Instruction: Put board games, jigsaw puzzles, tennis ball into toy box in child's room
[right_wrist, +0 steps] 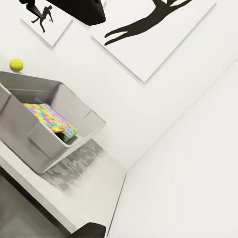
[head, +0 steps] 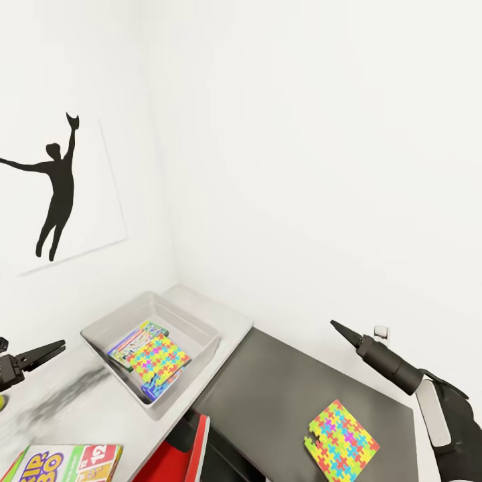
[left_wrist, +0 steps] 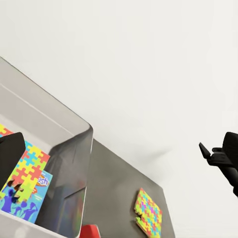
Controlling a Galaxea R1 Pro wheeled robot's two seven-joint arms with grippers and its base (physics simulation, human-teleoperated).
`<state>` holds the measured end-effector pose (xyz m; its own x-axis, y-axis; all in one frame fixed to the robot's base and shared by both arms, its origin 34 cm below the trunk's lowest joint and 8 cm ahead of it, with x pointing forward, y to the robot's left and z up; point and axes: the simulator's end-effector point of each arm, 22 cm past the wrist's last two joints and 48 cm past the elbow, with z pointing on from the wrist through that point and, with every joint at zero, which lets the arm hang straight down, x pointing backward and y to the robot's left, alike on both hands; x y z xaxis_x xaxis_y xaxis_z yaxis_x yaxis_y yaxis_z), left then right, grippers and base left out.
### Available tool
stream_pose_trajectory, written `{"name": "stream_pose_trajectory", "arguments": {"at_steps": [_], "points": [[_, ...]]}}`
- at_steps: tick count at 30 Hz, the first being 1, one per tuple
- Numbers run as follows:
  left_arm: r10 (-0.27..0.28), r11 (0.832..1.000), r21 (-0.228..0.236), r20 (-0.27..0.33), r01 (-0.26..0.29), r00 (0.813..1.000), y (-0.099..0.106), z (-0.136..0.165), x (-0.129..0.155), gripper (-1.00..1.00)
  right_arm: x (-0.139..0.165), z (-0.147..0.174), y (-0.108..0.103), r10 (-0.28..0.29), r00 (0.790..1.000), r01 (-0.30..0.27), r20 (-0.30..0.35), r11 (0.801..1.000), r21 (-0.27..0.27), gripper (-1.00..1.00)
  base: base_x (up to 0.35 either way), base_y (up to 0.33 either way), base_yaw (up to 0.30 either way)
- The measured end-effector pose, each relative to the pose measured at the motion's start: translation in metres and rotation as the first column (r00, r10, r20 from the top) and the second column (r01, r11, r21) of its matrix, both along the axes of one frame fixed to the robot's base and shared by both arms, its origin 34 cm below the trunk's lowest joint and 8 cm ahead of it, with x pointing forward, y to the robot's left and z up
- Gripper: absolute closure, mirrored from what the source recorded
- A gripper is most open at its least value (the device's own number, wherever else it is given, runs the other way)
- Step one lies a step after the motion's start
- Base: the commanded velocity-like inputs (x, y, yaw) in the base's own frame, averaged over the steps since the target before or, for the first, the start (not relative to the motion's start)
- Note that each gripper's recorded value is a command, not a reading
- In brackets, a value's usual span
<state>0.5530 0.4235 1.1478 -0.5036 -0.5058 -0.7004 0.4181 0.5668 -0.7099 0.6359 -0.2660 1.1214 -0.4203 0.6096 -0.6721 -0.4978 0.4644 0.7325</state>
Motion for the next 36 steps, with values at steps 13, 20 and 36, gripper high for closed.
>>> {"name": "stream_pose_trajectory", "arguments": {"at_steps": [13,20,36], "points": [[-0.002,1.000,0.005,0.003,0.002,1.000,-0.0003,0.0006,0.0001,-1.00,0.0001,0.0000,0.0017,0.005,1.000,-0.005,-0.004,1.000,0.000,-1.00,-0.109,0.000,-0.017],[0.002,1.000,0.007,0.013,-0.002,1.000,0.0008,0.0029,-0.0009,-1.00,-0.0009,0.0031,0.0019,0.006,1.000,-0.006,0.001,1.000,0.002,-1.00,-0.026,0.000,-0.146],[-0.003,1.000,0.007,0.017,0.003,1.000,-0.0014,0.0039,-0.0010,-1.00,-0.0013,0.0050,0.0012,0.005,1.000,-0.005,0.004,1.000,0.002,-1.00,-0.156,-0.022,-0.046]]}}
